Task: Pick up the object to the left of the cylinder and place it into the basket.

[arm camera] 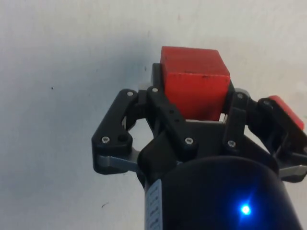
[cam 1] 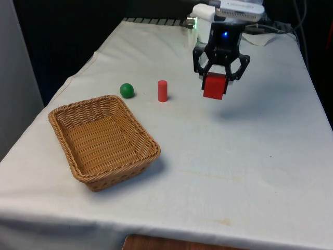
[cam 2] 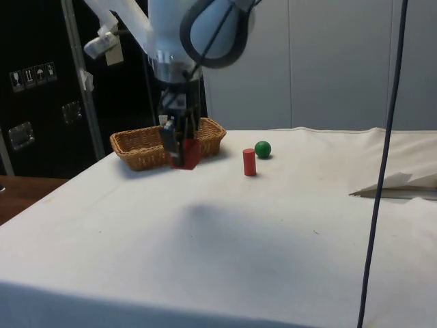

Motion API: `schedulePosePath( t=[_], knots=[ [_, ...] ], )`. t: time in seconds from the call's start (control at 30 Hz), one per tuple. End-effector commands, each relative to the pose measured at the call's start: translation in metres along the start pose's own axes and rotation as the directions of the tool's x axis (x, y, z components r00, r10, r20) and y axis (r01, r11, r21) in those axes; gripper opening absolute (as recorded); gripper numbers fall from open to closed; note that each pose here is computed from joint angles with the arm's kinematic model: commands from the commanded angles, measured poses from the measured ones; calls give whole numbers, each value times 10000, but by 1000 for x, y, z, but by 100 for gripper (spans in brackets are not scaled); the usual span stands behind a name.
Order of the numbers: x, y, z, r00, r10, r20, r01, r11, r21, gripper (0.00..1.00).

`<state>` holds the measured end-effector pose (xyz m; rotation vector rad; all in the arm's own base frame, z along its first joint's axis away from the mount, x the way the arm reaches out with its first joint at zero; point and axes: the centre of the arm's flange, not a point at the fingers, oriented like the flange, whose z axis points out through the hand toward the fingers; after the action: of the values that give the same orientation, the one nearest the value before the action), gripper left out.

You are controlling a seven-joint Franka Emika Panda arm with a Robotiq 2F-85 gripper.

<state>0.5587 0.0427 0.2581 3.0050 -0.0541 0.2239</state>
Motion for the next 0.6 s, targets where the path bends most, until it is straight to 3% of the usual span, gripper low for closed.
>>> schedulePosePath(
  t=[0.0,0.57],
  knots=[
    [3,1,-2,10000,-2,-2,2,10000,-12,2],
    [49,41,-36,9998,42,-181,-46,9997,-245,2]
  ],
)
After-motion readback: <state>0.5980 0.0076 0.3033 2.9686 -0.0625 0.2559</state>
